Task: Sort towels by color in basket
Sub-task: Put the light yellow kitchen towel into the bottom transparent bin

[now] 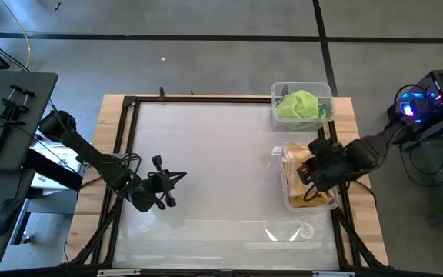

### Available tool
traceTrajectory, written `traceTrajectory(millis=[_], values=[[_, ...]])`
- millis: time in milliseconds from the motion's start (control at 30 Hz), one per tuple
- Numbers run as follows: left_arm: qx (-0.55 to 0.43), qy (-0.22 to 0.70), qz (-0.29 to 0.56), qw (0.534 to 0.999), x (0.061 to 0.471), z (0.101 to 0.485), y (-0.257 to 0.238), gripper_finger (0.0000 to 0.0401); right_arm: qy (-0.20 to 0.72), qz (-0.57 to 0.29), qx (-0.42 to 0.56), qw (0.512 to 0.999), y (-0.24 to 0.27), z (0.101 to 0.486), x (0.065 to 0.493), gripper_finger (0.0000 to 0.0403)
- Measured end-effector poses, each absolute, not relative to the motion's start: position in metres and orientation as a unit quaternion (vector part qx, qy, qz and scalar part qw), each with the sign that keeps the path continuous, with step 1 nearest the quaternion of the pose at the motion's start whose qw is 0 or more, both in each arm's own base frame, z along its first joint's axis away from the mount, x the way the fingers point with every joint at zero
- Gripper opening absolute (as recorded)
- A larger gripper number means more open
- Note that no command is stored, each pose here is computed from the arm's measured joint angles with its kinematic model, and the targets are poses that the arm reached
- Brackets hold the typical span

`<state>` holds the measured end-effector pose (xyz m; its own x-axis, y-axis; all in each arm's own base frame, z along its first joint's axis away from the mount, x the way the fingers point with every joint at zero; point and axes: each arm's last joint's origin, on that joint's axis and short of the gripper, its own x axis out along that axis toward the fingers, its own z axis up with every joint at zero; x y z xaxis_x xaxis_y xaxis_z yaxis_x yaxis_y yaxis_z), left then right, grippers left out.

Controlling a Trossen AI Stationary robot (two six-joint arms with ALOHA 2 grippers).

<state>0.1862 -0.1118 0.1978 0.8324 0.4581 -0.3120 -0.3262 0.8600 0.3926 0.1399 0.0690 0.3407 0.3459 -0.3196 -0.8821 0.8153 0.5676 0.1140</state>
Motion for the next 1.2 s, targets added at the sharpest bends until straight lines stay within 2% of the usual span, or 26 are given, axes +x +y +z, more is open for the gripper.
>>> traceTrajectory(millis=[100, 233, 500, 600, 733, 967, 1067, 1200], values=[[0.159, 0.201, 0.209, 0.944, 0.186, 0.198, -0.112, 0.0, 0.446, -0.379, 0.269, 0.765, 0.065, 0.329, 0.146, 0.0111], [0.159, 0.201, 0.21, 0.944, 0.186, 0.198, -0.111, 0.0, 0.464, -0.4, 0.268, 0.744, 0.059, 0.294, 0.154, 0.0111], [0.156, 0.202, 0.218, 0.942, 0.188, 0.198, -0.108, 0.0, 0.511, -0.406, 0.325, 0.684, 0.045, 0.218, 0.159, 0.0112], [0.155, 0.202, 0.221, 0.941, 0.189, 0.198, -0.107, 0.0, 0.516, -0.416, 0.321, 0.677, 0.04, 0.209, 0.156, 0.0112], [0.155, 0.202, 0.223, 0.941, 0.19, 0.198, -0.106, 0.0, 0.512, -0.418, 0.328, 0.675, 0.041, 0.224, 0.16, 0.0112], [0.154, 0.202, 0.222, 0.941, 0.189, 0.198, -0.107, 0.0, 0.493, -0.341, 0.358, 0.716, 0.055, 0.303, 0.168, 0.0112], [0.153, 0.204, 0.218, 0.942, 0.19, 0.198, -0.107, 0.0, 0.535, -0.329, 0.364, 0.688, 0.059, 0.324, 0.156, 0.0105], [0.154, 0.207, 0.214, 0.942, 0.19, 0.196, -0.107, 0.0, 0.578, -0.36, 0.362, 0.636, 0.067, 0.319, 0.145, 0.0083]])
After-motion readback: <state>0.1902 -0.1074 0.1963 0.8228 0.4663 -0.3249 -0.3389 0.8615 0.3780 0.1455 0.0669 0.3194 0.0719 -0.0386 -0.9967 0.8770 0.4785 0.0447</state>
